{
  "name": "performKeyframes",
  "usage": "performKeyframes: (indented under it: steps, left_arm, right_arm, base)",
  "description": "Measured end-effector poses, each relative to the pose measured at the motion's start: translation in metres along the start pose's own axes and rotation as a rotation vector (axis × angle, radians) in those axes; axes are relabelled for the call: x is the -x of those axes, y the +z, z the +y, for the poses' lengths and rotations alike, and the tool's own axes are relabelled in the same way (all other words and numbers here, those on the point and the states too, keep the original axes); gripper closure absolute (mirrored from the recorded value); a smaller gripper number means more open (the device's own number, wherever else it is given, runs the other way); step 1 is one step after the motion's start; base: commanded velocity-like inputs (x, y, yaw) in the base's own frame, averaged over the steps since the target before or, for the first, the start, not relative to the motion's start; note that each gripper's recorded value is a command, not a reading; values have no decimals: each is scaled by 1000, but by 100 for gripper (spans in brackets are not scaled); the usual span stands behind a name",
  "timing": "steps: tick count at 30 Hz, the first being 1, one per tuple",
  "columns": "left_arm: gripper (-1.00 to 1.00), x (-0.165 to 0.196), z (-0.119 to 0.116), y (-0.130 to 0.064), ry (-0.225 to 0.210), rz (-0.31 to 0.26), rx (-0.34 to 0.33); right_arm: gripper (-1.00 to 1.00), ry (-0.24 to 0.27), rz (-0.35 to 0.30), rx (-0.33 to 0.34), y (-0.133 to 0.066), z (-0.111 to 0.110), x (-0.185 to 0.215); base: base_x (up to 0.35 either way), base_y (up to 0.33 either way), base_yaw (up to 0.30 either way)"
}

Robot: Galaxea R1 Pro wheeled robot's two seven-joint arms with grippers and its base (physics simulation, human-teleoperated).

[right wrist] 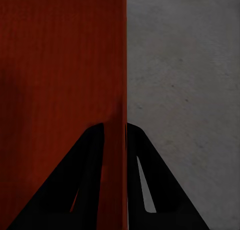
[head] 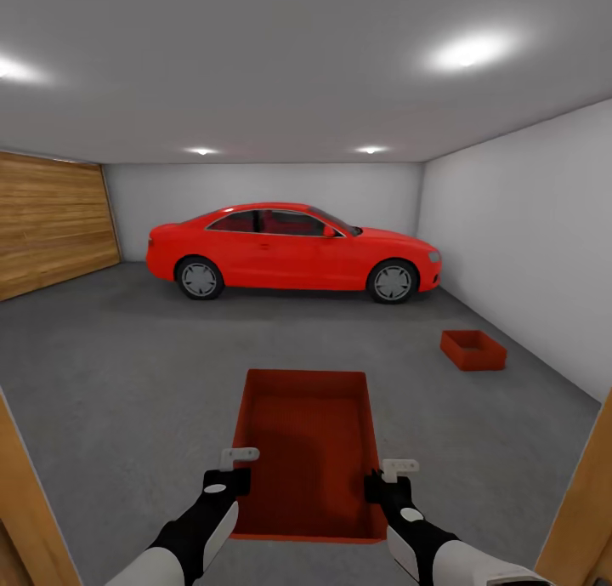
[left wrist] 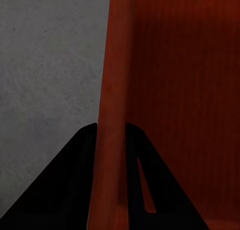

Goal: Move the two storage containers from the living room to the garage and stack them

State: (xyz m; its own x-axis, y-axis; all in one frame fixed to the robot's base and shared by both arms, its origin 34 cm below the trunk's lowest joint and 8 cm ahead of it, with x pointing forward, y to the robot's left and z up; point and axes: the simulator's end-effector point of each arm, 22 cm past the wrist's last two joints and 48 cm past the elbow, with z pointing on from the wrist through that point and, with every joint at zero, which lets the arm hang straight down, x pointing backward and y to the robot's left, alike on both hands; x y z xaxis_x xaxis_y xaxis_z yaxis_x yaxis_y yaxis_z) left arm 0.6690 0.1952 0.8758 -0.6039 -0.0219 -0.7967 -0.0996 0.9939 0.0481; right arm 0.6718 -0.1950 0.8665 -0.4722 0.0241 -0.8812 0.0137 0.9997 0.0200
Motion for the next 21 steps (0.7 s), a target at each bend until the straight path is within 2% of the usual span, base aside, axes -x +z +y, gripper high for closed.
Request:
performKeyframes:
  steps: [8, 16, 21]
  left_arm:
    - [100, 0, 0, 0, 1, 0, 0]
    - [100, 1, 0, 0, 2, -2, 0]
    - [100, -3, 1, 0, -3, 7, 1]
  right_arm:
    - [100, 0, 0, 0, 0, 0, 0]
    - [100, 1, -2, 0, 0, 0, 0]
    - [100, -3, 7, 1, -1, 0, -2]
  base:
    - [113, 99, 0]
    - [20, 14, 0]
    - [247, 0, 0]
